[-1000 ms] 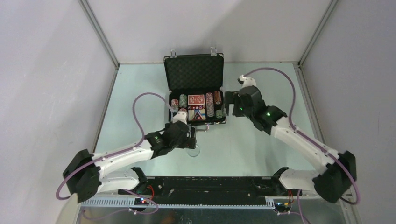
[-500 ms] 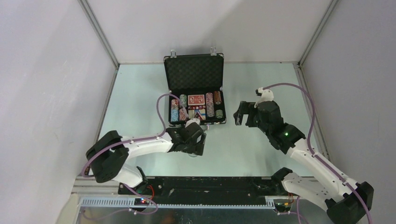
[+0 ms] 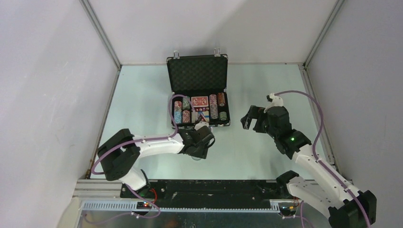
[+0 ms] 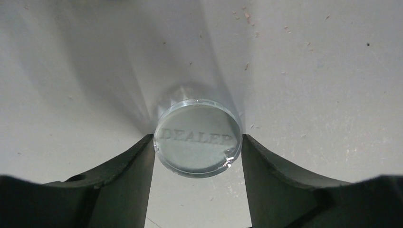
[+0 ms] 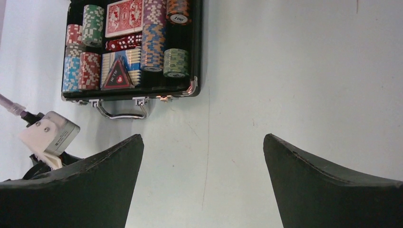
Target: Pack up texas hold em set
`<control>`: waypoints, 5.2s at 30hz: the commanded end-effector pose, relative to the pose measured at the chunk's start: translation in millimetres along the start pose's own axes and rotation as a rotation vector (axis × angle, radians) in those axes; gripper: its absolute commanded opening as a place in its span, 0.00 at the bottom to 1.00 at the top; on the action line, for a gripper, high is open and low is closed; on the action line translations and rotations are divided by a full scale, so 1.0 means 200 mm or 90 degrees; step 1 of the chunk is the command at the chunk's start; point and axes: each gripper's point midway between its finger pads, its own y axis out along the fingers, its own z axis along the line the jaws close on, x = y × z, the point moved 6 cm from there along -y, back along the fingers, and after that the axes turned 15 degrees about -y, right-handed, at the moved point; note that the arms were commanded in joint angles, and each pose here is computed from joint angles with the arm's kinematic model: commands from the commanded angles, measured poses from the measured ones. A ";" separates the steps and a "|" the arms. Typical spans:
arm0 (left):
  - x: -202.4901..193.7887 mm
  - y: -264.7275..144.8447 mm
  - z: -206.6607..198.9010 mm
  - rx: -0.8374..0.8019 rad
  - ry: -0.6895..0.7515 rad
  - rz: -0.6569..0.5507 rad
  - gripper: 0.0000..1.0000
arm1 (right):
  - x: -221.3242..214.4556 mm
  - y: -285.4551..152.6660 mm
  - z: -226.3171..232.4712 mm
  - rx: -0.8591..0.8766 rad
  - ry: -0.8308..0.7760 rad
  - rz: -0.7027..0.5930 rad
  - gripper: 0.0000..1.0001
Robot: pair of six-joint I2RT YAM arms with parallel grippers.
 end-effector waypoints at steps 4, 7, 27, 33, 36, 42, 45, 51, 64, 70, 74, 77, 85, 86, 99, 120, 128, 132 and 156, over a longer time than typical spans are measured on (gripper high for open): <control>0.06 -0.13 -0.01 -0.039 -0.013 -0.044 0.56 | 0.05 0.01 0.03 0.038 0.060 -0.120 1.00; 0.11 -0.22 -0.03 -0.073 -0.021 -0.076 0.55 | 0.06 0.02 0.02 0.024 0.054 -0.139 1.00; 1.07 -0.29 -0.05 -0.078 -0.120 -0.302 0.54 | 0.18 -0.03 -0.01 -0.023 0.041 -0.227 1.00; 1.29 -0.14 -0.05 -0.057 -0.140 -0.321 0.54 | 0.19 -0.04 0.00 -0.009 0.033 -0.231 1.00; 1.36 -0.04 -0.02 -0.051 -0.148 -0.308 0.54 | 0.18 -0.03 0.01 -0.006 0.028 -0.224 1.00; 1.42 0.06 -0.02 -0.043 -0.144 -0.306 0.62 | 0.22 0.04 0.02 -0.004 0.045 -0.241 1.00; 1.43 0.09 -0.02 -0.042 -0.145 -0.305 0.69 | 0.21 0.11 -0.08 -0.109 0.156 -0.241 0.99; 1.43 0.12 0.00 -0.047 -0.145 -0.297 0.84 | 0.39 0.25 -0.10 -0.013 0.173 -0.202 0.97; 1.08 -0.19 0.08 -0.158 -0.134 -0.322 0.92 | 0.55 0.89 -0.28 0.165 0.305 -0.029 1.00; 0.78 -0.30 0.13 -0.227 -0.119 -0.386 0.99 | 0.69 1.13 -0.36 0.170 0.328 -0.051 1.00; 0.64 -0.34 0.15 -0.293 -0.083 -0.460 1.00 | 0.72 1.33 -0.40 0.178 0.331 -0.023 1.00; 0.58 -0.38 0.16 -0.339 -0.051 -0.512 1.00 | 0.75 1.42 -0.35 0.215 0.316 0.002 1.00; 0.42 -0.38 0.27 -0.357 0.000 -0.546 1.00 | 0.76 1.52 -0.10 0.346 0.220 0.030 0.99; 0.42 -0.41 0.28 -0.368 -0.005 -0.562 1.00 | 0.75 1.50 -0.05 0.368 0.202 0.033 1.00; 0.50 -0.68 0.42 -0.379 -0.141 -0.550 1.00 | 0.49 1.04 0.08 0.302 0.084 0.038 0.99; 1.10 -0.12 0.61 -0.380 -0.371 -0.321 0.99 | 0.06 1.04 0.10 0.200 0.128 0.223 1.00; 1.23 0.07 0.60 -0.424 -0.374 -0.231 0.87 | -0.06 1.02 0.15 0.228 0.154 0.250 0.96; 1.21 0.17 0.57 -0.448 -0.358 -0.153 0.76 | -0.10 0.92 0.21 0.275 0.180 0.236 0.88; 0.98 -0.09 0.41 -0.277 -0.219 -0.255 0.82 | -0.22 0.35 0.10 0.038 0.007 0.192 0.97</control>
